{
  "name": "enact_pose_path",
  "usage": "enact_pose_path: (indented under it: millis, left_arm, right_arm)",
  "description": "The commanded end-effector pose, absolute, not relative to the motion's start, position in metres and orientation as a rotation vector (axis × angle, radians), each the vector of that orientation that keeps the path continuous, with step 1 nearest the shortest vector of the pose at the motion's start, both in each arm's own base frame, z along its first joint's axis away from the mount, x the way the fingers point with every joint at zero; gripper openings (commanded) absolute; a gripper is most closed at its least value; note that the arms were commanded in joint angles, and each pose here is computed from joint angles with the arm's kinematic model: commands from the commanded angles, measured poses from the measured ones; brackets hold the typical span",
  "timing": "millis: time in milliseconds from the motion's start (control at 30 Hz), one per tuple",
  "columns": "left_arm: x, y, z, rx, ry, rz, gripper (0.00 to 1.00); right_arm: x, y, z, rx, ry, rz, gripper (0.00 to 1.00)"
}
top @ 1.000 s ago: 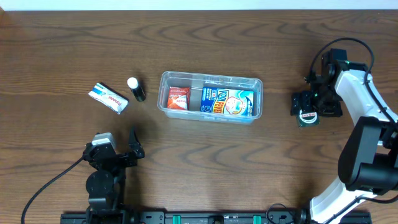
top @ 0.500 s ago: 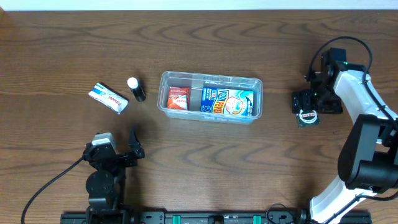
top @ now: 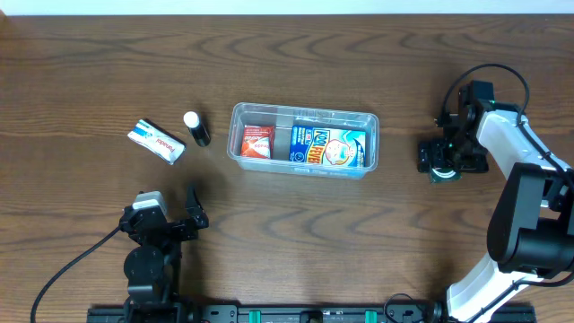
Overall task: Pack container
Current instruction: 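Move the right gripper to the green Zam-Buk tin and grasp it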
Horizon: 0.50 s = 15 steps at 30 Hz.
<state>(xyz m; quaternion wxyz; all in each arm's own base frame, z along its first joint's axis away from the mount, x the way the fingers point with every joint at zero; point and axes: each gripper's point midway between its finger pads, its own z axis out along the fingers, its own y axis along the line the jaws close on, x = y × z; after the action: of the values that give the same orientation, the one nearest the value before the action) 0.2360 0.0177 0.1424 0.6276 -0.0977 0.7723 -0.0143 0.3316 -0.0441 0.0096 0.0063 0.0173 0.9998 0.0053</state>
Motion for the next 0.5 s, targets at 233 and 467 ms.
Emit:
enact_pose_path:
  millis: [233, 467]
  left_arm:
    - [0.2343, 0.0177, 0.1257, -0.215, 1.826, -0.021, 0.98]
    - [0.2343, 0.0177, 0.1258, -0.215, 1.826, -0.021, 0.98]
  right_arm:
    - [0.322, -0.0511, -0.003, 0.046, 3.153, -0.04, 0.8]
    - [0.3225, -0.051, -0.0031, 0.066, 3.151, -0.04, 0.69]
